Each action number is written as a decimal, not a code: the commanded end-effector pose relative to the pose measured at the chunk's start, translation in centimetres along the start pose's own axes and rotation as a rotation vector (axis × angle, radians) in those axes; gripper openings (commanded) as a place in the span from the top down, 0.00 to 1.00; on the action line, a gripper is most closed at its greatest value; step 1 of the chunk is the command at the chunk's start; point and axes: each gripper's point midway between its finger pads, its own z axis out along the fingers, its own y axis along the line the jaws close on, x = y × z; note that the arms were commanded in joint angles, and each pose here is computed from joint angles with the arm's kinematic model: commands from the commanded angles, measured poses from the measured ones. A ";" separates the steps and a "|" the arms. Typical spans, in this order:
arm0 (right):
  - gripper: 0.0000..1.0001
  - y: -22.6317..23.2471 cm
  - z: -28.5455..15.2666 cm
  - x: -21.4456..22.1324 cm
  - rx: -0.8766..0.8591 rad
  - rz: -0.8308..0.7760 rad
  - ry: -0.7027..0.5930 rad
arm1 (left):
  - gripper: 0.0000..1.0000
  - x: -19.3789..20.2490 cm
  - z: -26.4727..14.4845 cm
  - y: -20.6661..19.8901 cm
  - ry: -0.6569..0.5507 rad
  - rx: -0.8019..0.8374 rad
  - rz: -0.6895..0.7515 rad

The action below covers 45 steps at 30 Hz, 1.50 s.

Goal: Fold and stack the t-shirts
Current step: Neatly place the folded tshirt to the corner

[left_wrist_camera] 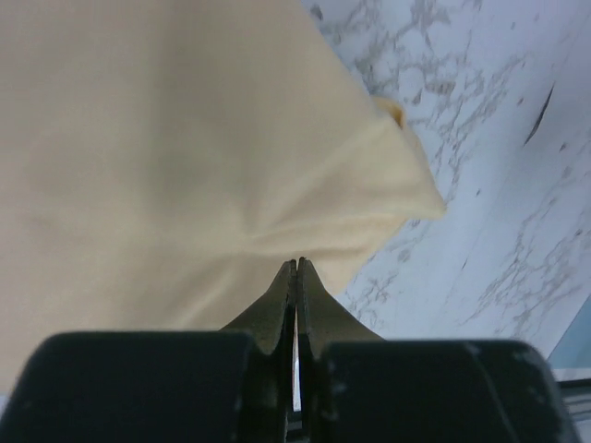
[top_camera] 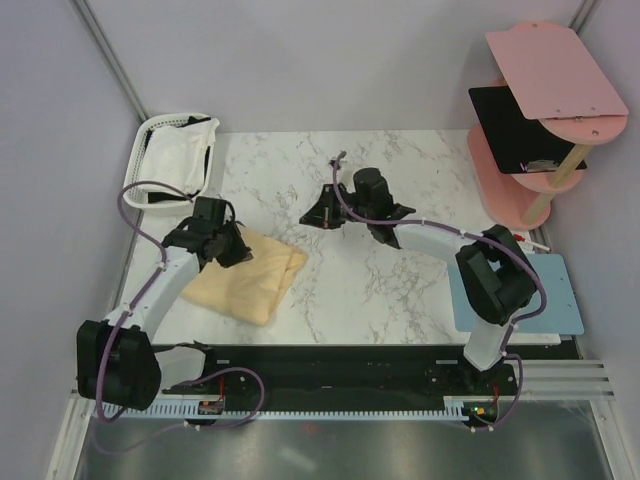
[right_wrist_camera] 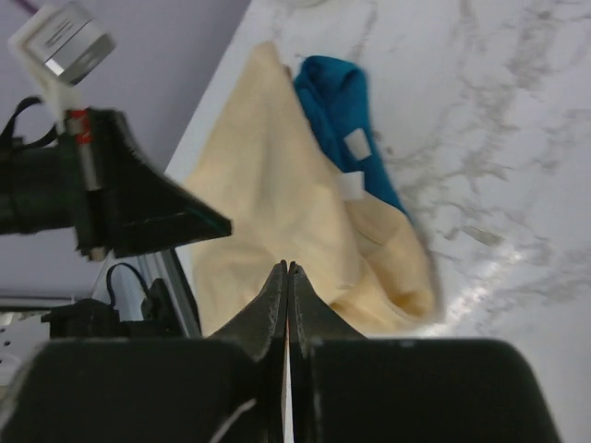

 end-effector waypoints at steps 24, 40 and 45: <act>1.00 15.2 6.2 20.3 -0.513 0.150 0.440 | 0.98 -6.3 9.4 1.5 0.128 0.546 -0.384; 1.00 14.4 6.8 29.2 -0.455 0.231 0.576 | 0.98 -6.0 10.2 2.0 0.142 0.525 -0.397; 1.00 13.7 7.4 29.7 -0.419 0.214 0.595 | 0.98 -6.0 10.1 2.0 0.140 0.522 -0.392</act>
